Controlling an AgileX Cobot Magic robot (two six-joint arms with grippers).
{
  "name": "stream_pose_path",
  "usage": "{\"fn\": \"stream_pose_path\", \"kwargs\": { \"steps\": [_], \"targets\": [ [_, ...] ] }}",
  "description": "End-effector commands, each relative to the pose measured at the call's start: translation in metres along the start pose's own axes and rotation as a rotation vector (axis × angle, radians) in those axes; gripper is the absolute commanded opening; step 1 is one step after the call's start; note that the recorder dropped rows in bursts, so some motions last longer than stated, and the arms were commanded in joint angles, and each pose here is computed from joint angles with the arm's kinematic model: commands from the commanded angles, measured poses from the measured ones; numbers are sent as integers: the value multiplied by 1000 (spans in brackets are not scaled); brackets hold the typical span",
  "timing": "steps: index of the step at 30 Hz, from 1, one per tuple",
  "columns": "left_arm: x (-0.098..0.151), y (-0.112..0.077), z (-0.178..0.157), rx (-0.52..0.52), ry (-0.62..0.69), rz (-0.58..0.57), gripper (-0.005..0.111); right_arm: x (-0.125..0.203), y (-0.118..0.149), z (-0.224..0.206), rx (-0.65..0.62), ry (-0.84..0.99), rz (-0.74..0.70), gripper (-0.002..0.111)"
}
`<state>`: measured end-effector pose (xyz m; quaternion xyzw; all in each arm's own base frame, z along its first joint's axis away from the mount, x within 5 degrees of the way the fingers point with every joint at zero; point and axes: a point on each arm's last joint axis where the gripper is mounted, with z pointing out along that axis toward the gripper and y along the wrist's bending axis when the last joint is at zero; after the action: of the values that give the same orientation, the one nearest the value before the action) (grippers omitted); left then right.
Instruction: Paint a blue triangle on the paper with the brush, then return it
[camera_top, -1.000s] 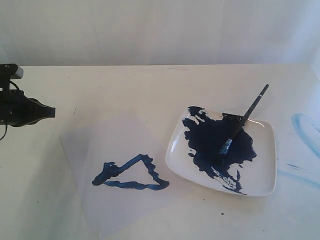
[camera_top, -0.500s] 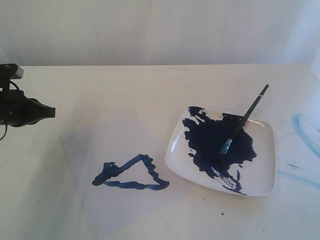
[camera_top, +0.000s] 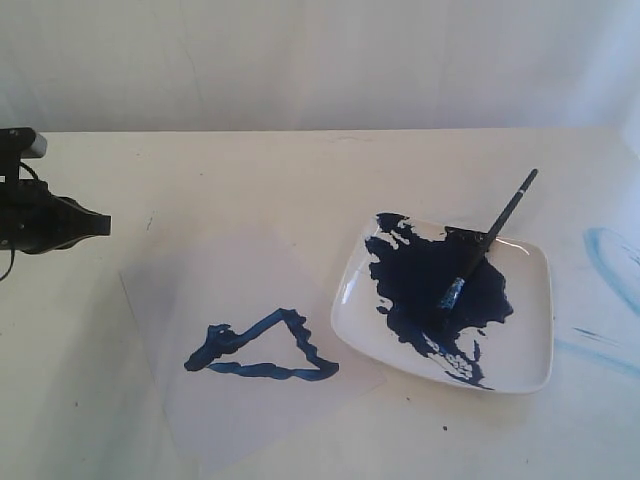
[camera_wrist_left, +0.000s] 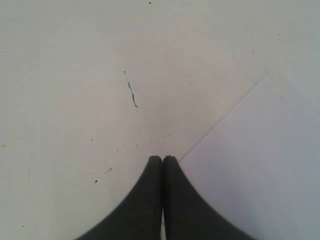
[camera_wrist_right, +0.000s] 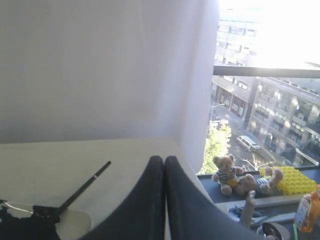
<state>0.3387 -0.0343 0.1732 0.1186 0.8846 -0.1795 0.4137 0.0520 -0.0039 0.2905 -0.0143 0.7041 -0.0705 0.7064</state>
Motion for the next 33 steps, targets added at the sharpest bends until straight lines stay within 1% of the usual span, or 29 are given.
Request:
{"fn": "stream_pose_path", "kwargs": {
  "steps": [1,6,8,12,16,20,24,31,32,33],
  "targets": [
    [0,1,-3,-14,0,11,0,35,2,3,33,17,31,0],
    [0,1,-3,-14,0,11,0,76,7,7,39,46,42,0],
    [0,1,-3,-14,0,11,0,87,8,8,38,70,43,0],
    [0,1,-3,-14,0,11,0,92,9,8,31,110,40,0],
    [0,1,-3,-14,0,11,0,95,9,4,30,132,-9,0],
    [0,1,-3,-13,1,13,0,103,9,2,22,215,-34,0],
    [0,1,-3,-9,-1,13,0,107,10,1,14,260,-29,0],
    [-1,1,-3,-9,-1,11,0,108,10,0,13,267,-27,0],
    [-1,1,-3,-9,-1,11,0,108,10,0,14,267,-21,0],
    [-1,1,-3,-9,-1,11,0,108,10,0,19,266,16,0]
  ]
}}
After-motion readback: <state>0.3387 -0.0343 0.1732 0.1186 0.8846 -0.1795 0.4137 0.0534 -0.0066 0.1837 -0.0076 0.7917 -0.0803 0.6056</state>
